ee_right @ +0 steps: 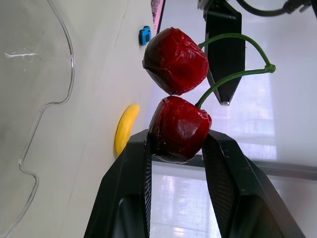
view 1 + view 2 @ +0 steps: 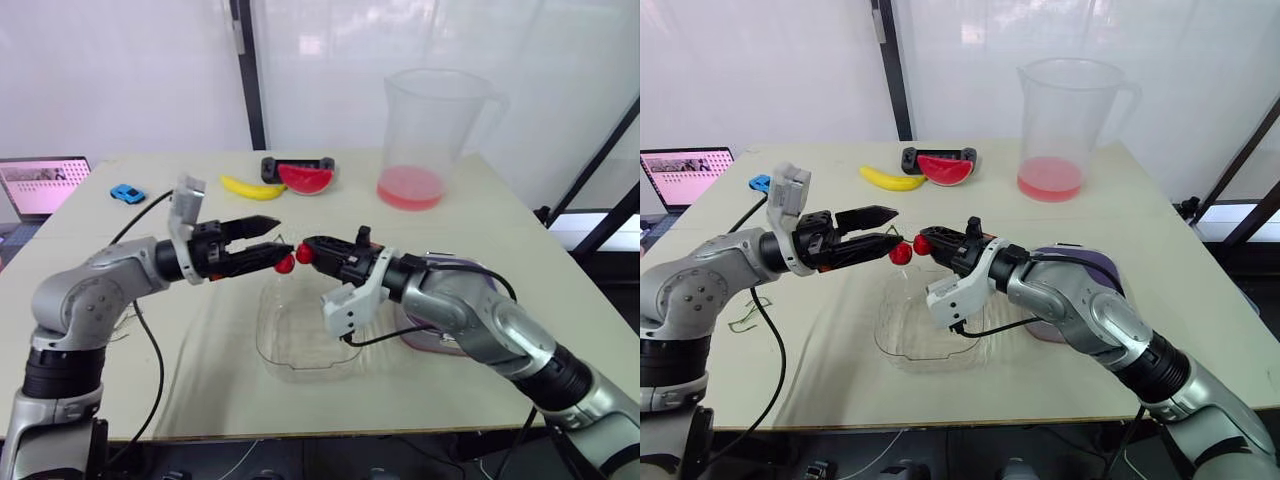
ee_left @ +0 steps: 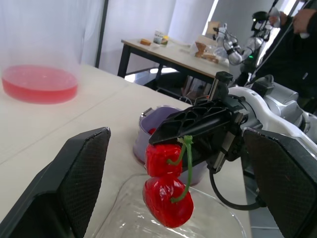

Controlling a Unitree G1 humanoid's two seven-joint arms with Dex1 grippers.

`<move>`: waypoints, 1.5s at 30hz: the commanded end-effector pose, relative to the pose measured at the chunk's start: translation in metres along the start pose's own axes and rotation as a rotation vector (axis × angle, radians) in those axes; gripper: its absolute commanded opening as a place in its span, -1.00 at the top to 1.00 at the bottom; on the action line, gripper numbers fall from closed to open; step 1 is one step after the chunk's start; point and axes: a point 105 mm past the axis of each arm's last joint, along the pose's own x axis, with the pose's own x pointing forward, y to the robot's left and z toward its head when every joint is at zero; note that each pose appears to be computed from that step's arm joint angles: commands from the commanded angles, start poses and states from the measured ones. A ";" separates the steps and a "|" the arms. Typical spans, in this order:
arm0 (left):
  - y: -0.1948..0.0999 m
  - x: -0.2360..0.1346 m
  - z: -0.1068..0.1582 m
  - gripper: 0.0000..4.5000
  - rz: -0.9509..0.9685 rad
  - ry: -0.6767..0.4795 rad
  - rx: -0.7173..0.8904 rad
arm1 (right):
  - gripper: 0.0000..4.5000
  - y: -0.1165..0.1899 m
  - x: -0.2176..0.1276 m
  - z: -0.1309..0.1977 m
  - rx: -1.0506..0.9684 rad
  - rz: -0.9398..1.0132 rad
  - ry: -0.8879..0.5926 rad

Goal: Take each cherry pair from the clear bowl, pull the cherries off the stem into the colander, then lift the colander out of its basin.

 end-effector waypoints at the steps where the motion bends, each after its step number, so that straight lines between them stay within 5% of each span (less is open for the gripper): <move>1: -0.007 0.006 0.006 -1.00 -0.028 0.006 0.045 | 0.33 -0.013 -0.004 0.000 -0.035 -0.041 0.000; 5: -0.010 0.008 0.005 -0.63 -0.042 0.013 0.039 | 0.34 -0.011 -0.005 -0.001 -0.038 -0.030 0.007; 11: -0.010 0.005 0.007 0.72 -0.052 0.016 0.035 | 0.34 -0.009 -0.006 -0.001 -0.028 -0.014 0.009; 13: -0.010 0.004 0.007 0.98 -0.057 0.020 0.034 | 0.34 -0.007 -0.006 -0.001 -0.020 -0.007 0.007; 18: -0.009 0.003 0.003 0.98 -0.056 0.039 0.036 | 0.34 -0.005 -0.008 -0.003 0.041 0.012 0.007; 21: -0.008 0.003 0.001 1.00 -0.054 0.049 0.043 | -0.02 -0.002 -0.015 -0.007 0.129 0.042 -0.012; 25: -0.007 0.004 0.004 1.00 -0.065 0.036 0.056 | -0.84 0.008 -0.040 -0.025 0.386 0.109 -0.018; 28: -0.008 0.005 0.005 1.00 -0.076 0.035 0.062 | -0.84 0.001 -0.054 -0.038 0.663 0.113 -0.006; 30: -0.010 0.005 0.002 1.00 -0.091 0.045 0.065 | -0.84 -0.014 -0.063 -0.035 1.042 0.122 -0.088; 36: -0.020 0.011 0.003 1.00 -0.157 0.022 0.056 | -0.84 -0.047 -0.082 -0.041 1.435 0.268 -0.216; 45: -0.036 0.021 0.005 1.00 -0.228 0.002 0.043 | -0.84 -0.043 -0.065 -0.040 1.505 0.490 -0.254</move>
